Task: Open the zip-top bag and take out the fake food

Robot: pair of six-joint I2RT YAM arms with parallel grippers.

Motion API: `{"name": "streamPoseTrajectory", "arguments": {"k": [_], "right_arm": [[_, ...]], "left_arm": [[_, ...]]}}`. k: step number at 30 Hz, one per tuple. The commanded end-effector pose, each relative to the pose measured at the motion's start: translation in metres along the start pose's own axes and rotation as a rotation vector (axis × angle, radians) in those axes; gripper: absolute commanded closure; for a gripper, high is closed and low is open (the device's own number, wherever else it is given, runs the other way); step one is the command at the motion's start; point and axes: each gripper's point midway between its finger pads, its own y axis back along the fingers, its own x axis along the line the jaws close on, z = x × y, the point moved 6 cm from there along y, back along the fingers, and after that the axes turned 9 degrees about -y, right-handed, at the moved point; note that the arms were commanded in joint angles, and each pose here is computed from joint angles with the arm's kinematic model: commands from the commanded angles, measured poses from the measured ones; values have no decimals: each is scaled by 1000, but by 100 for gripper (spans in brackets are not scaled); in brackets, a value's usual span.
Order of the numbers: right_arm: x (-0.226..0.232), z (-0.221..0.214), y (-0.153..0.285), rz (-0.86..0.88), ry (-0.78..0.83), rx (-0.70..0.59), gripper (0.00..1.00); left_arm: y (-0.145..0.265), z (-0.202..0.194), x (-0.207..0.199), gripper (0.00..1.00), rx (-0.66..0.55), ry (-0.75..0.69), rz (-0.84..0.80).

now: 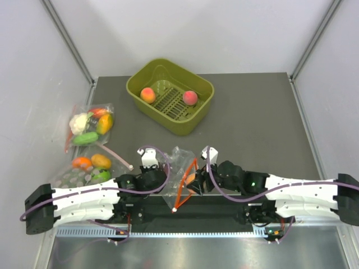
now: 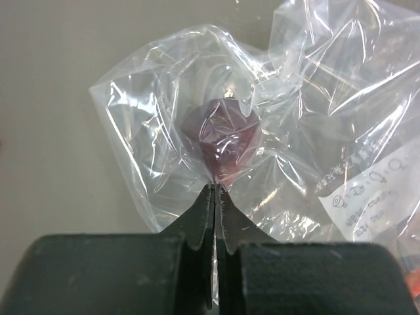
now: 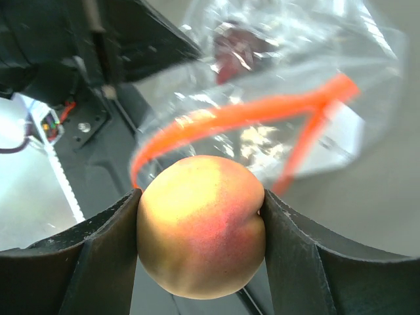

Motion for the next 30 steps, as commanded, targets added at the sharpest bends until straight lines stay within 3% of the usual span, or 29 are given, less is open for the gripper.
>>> {"name": "streamPoseTrajectory", "arguments": {"k": [1, 8, 15, 20, 21, 26, 29, 30], "right_arm": [[-16, -5, 18, -109, 2, 8, 92], [-9, 51, 56, -141, 34, -207, 94], [-23, 173, 59, -132, 70, -407, 97], [-35, 235, 13, -80, 110, -352, 98], [-27, 266, 15, -48, 136, -415, 98], [-52, 307, -43, -69, 143, -362, 97], [-67, 319, -73, -93, 129, -309, 91], [-66, 328, -77, -89, 136, -319, 72]], "left_arm": [[3, 7, 9, 100, -36, -5, 36], [5, 8, 9, 100, -31, -9, 19], [5, 8, 6, 100, -26, -18, 5], [8, 12, 9, 100, -38, -21, 15], [8, 13, 9, 100, -43, -17, 13], [9, 19, 9, 100, -58, -28, 10], [9, 25, 11, 100, -73, -33, 31], [8, 27, 12, 99, -76, -33, 38]]}}
